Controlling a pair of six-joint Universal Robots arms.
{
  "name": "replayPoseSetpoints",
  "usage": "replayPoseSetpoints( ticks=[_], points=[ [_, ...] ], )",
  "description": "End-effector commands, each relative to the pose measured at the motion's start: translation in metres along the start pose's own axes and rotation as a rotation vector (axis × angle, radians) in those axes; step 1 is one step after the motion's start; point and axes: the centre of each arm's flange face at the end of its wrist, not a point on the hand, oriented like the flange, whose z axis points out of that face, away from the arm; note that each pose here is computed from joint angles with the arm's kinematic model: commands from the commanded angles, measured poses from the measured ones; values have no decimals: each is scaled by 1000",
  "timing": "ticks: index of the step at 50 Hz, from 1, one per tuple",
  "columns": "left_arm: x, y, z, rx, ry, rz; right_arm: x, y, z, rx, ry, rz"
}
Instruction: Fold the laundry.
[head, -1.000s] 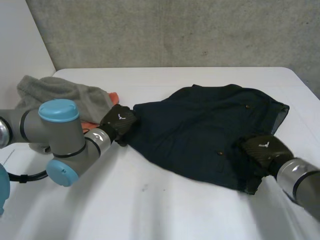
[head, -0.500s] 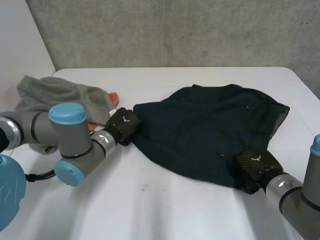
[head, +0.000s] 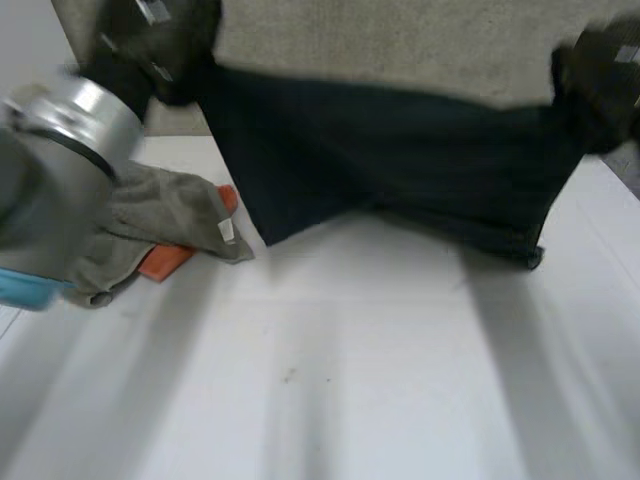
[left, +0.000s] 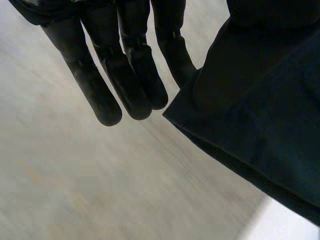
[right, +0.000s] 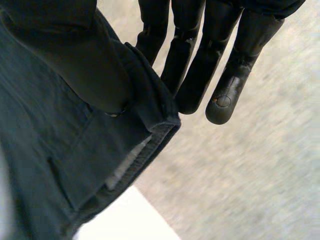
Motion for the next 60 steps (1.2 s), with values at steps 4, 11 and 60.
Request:
replayPoseSetpoints(
  ticks=[4,11,60],
  points=[
    [-60,-131,-46,326,-202,-60,52,-101,-11,216,112,-9],
    [-61,-124,-35,301,-213,-57,50,-96,2,167,73,3],
    [77,77,-63,-390,120,25,-77,96,55,-345,-368,-130]
  ],
)
